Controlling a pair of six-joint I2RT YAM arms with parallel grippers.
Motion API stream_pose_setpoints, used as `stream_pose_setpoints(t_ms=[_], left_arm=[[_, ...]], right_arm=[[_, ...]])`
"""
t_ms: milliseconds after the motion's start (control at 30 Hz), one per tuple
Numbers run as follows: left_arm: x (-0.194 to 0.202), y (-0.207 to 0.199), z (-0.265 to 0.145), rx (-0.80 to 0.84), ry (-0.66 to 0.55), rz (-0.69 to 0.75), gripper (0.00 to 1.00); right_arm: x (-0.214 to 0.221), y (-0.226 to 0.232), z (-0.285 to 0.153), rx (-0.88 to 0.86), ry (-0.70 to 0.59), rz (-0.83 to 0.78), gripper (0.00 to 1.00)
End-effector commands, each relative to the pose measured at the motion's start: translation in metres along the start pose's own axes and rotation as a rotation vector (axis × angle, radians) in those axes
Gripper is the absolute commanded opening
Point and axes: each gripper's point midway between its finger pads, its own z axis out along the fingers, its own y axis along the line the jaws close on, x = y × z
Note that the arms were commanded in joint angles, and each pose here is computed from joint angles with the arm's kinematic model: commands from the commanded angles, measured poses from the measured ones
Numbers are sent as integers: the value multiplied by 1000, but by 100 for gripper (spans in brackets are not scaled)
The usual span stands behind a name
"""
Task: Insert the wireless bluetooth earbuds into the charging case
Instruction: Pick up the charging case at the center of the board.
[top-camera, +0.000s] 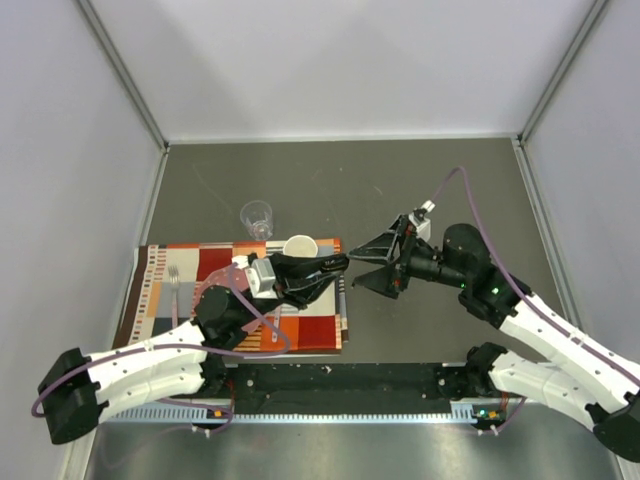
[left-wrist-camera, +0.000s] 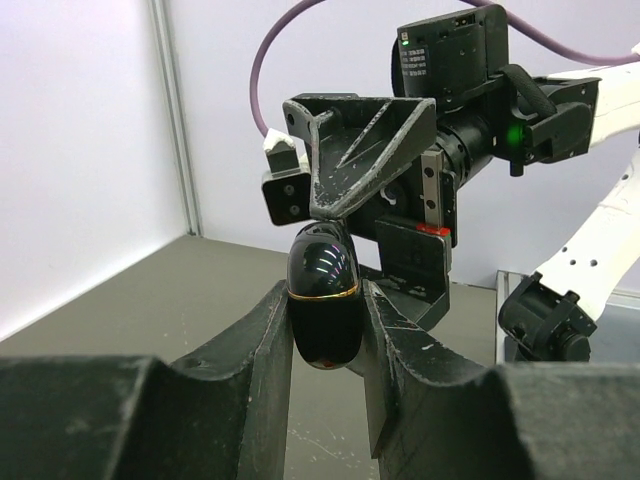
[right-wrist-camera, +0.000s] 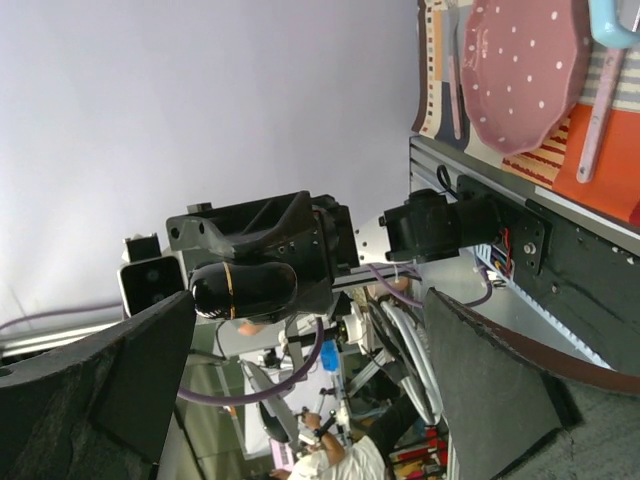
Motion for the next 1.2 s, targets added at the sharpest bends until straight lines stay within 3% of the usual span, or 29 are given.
stream_pose_setpoints(t_ms=[0,333,700,1167], left_arm=[[-23,-5,6,28,-52,25,0],[-20,-4,1,16,-40,13,0],[-11,-1,-1,-2,-26,-8,0],[-4,-1,-4,-9,-18,-29,0]], right_arm=[[-5,16,-9,-66,-45,-5,95],[8,15,-2,-66,64,-7,95],[7,37,3,-141,75,13,71],[21,42,12,-177,115,40,64]])
